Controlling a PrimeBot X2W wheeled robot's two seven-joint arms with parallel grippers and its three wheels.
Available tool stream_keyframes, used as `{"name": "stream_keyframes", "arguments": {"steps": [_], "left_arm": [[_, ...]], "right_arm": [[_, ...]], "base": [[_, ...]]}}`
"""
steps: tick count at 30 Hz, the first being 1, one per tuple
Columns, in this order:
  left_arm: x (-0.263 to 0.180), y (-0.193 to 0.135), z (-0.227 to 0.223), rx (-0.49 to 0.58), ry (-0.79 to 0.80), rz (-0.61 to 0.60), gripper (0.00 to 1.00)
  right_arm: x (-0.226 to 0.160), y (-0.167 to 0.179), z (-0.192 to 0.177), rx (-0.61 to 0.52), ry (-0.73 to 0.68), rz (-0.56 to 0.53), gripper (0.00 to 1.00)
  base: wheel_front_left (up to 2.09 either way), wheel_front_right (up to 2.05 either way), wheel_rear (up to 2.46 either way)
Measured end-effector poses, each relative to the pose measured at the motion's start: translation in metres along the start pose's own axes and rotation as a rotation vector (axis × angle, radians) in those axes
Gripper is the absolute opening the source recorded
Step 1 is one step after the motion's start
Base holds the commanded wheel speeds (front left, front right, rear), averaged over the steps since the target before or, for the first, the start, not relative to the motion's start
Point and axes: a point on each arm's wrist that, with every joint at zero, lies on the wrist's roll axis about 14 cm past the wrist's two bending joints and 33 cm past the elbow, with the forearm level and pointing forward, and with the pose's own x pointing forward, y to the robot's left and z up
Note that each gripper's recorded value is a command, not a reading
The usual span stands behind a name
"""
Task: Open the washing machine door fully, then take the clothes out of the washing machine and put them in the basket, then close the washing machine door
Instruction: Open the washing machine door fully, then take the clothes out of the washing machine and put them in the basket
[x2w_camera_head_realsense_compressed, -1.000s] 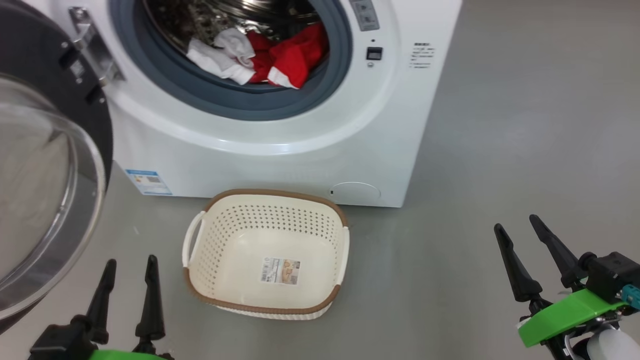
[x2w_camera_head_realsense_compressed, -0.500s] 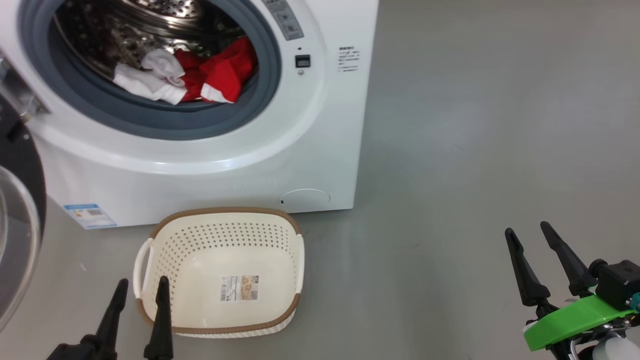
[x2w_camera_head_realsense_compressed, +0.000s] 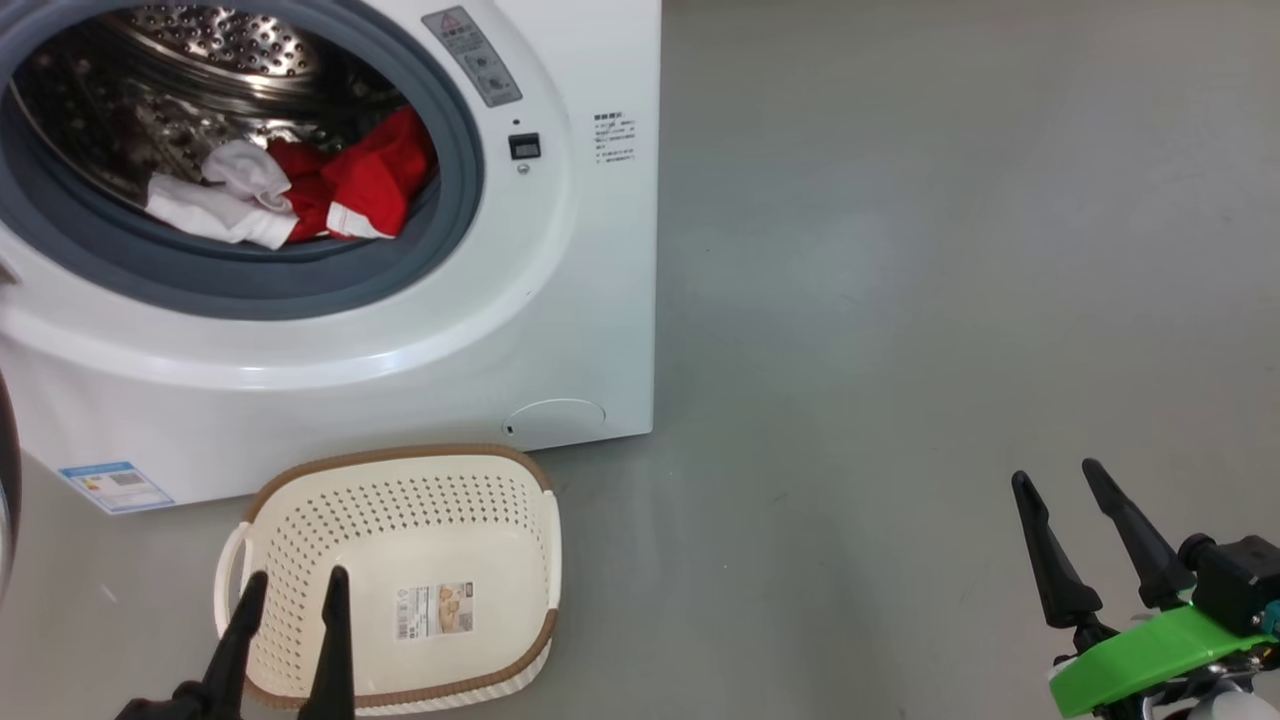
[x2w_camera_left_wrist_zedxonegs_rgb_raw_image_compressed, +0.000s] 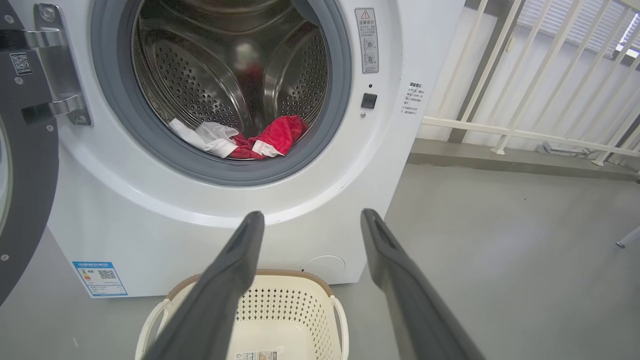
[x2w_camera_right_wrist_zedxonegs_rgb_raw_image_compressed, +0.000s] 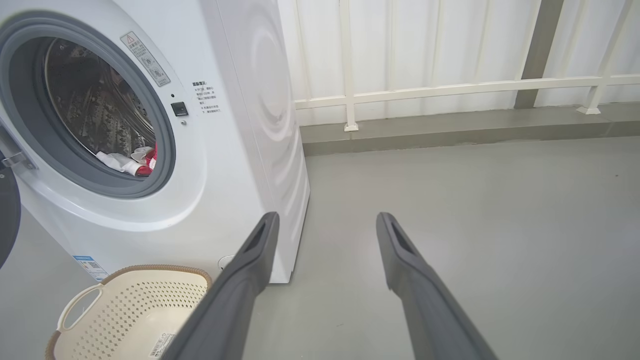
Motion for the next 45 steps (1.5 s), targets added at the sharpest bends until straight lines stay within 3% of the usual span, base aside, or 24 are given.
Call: {"name": "stream_keyframes", "arguments": {"steps": [32, 45], "left_arm": [[-0.003, 0.001, 0.006, 0.050, -0.012, -0.002, 1.00], [-0.001, 0.003, 0.001, 0.049, 0.000, 0.001, 1.00]], "right_arm": [[-0.012, -0.007, 0.000, -0.006, -0.001, -0.023, 1.00], [-0.010, -0.007, -0.005, -0.013, 0.016, -0.021, 1.00]], "base": [[0.01, -0.01, 0.00], [0.89, -0.89, 0.00]]}}
